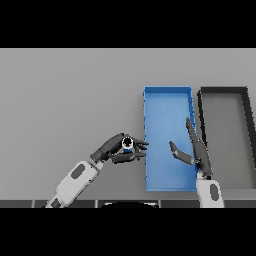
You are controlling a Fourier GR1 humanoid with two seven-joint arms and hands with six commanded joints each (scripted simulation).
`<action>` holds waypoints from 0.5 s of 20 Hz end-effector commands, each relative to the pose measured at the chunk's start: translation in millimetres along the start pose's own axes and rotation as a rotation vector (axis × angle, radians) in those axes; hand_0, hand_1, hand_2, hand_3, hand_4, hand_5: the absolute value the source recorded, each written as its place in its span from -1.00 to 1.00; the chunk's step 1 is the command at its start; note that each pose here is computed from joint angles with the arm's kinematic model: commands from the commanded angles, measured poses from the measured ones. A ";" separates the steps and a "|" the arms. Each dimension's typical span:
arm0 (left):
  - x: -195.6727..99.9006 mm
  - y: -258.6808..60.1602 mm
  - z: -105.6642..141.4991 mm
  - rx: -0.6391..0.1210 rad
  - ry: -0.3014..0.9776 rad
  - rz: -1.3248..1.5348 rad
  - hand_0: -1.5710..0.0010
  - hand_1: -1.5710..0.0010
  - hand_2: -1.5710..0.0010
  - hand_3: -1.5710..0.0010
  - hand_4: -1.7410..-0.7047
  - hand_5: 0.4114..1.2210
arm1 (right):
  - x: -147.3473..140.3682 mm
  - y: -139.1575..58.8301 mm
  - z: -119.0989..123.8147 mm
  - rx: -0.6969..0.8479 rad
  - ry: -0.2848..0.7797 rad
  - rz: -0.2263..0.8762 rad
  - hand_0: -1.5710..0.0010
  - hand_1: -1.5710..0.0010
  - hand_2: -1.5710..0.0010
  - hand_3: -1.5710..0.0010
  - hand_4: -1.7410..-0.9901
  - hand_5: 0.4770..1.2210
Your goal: Pick up the blue pipe and place it into the blue bin.
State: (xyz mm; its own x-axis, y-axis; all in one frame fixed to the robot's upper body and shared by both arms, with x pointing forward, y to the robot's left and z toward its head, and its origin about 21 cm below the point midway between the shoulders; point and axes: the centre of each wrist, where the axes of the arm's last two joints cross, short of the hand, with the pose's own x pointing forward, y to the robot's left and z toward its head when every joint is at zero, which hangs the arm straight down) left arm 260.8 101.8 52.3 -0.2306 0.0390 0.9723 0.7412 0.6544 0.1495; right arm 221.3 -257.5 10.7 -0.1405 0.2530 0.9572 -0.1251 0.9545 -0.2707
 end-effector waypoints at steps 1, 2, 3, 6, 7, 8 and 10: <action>0.6 -0.1 -1.5 -0.005 0.007 -0.007 -0.99 -0.99 -0.99 -0.84 -0.97 0.99 | -0.3 1.2 -0.3 0.000 -0.001 0.001 1.00 1.00 1.00 1.00 0.45 -0.57; 0.0 1.0 -2.5 -0.008 0.021 -0.015 -0.99 -0.99 -0.99 -0.84 -0.97 0.99 | -0.8 1.3 -0.1 0.000 0.000 -0.001 1.00 1.00 1.00 1.00 0.47 -0.58; 0.9 -0.3 -3.0 -0.014 0.017 -0.014 -0.99 -0.99 -0.99 -0.83 -0.97 1.00 | -1.5 1.8 0.5 -0.012 0.009 -0.010 1.00 1.00 1.00 1.00 0.48 -0.59; -1.9 -2.1 -3.1 -0.020 0.037 -0.011 -1.00 -1.00 -1.00 -0.84 -0.98 1.00 | -3.0 4.5 3.5 -0.024 0.013 -0.021 1.00 1.00 1.00 1.00 0.51 -0.59; -0.9 -2.9 -1.3 -0.019 0.034 -0.009 -1.00 -1.00 -1.00 -0.84 -0.98 1.00 | -3.4 5.5 4.6 -0.025 0.013 -0.022 1.00 1.00 1.00 1.00 0.50 -0.59; 0.1 -0.1 -2.4 -0.021 0.029 -0.007 -1.00 -1.00 -1.00 -0.84 -0.98 1.00 | -3.7 5.9 5.8 -0.028 0.019 -0.024 1.00 1.00 1.00 1.00 0.48 -0.59; 2.0 -3.4 -1.5 -0.019 0.022 -0.016 -1.00 -1.00 -1.00 -0.84 -0.98 1.00 | -3.1 8.0 7.5 -0.023 0.006 -0.021 1.00 1.00 1.00 1.00 0.42 -0.61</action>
State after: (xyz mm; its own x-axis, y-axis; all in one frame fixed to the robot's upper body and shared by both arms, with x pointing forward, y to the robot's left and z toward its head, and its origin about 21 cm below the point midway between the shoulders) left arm 258.8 98.6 54.0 -0.2293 0.0157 0.9732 0.7511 0.6388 0.1666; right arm 213.2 -251.8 4.6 -0.1334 0.2336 0.9631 -0.1057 0.9629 -0.2482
